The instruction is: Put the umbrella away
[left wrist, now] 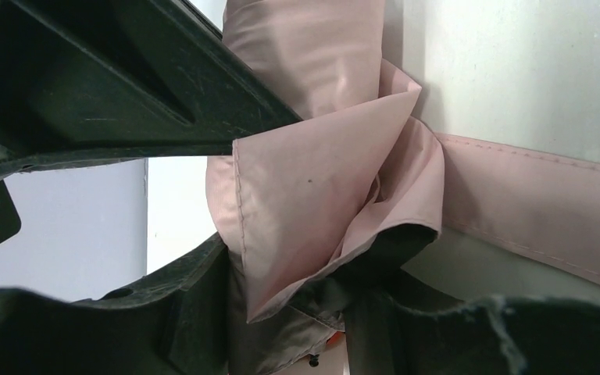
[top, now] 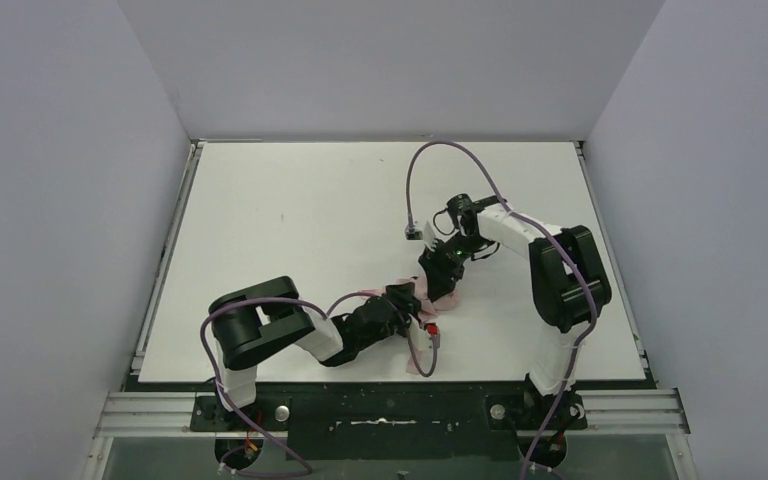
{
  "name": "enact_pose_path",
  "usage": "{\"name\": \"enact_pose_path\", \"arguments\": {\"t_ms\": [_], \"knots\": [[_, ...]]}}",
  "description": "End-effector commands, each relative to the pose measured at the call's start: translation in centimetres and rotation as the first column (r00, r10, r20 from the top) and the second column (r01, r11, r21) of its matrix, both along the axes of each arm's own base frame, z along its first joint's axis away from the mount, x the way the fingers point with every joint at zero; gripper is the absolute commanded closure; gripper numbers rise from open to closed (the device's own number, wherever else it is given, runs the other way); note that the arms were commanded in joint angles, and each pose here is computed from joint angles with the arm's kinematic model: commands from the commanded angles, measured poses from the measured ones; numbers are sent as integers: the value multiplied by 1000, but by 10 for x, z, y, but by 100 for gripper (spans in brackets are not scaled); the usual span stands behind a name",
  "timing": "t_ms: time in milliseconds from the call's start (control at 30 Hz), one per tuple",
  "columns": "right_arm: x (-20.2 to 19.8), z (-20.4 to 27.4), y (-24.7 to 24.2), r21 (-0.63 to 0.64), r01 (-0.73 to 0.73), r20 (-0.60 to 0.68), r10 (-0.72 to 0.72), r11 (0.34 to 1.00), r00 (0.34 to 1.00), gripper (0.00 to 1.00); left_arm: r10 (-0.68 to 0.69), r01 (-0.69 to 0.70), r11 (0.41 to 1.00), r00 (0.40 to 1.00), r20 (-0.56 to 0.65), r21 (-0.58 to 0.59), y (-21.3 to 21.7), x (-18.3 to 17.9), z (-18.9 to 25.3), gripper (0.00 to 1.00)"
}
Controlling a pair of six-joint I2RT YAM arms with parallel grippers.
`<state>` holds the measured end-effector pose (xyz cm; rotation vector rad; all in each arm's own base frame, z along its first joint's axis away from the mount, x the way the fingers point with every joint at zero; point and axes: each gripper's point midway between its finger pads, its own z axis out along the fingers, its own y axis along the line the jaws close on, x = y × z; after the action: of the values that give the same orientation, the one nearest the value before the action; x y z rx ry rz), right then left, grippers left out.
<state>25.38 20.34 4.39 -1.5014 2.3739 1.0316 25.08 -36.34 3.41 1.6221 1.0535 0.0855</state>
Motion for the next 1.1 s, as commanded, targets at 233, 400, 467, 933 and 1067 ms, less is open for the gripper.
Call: {"name": "enact_pose_path", "arguments": {"t_ms": [233,400,467,933,1067], "knots": [[19,-35,-12,-175,53,200,-17,983,980,76,67,-85,995,954,-291,-51,15,-32,10,35],[28,-38,-21,-228,95,307,-21,969,951,81,45,-117,980,916,-398,-159,16,-48,43,14],[30,-37,-23,-240,103,343,-15,965,939,81,27,-128,972,895,-445,-199,19,-57,54,13],[14,-33,-8,-242,12,612,142,970,778,88,261,-654,602,703,-662,-458,123,-25,146,12],[5,-36,-3,-248,-15,660,181,969,729,88,261,-741,488,628,-733,-462,153,4,162,11]]}}
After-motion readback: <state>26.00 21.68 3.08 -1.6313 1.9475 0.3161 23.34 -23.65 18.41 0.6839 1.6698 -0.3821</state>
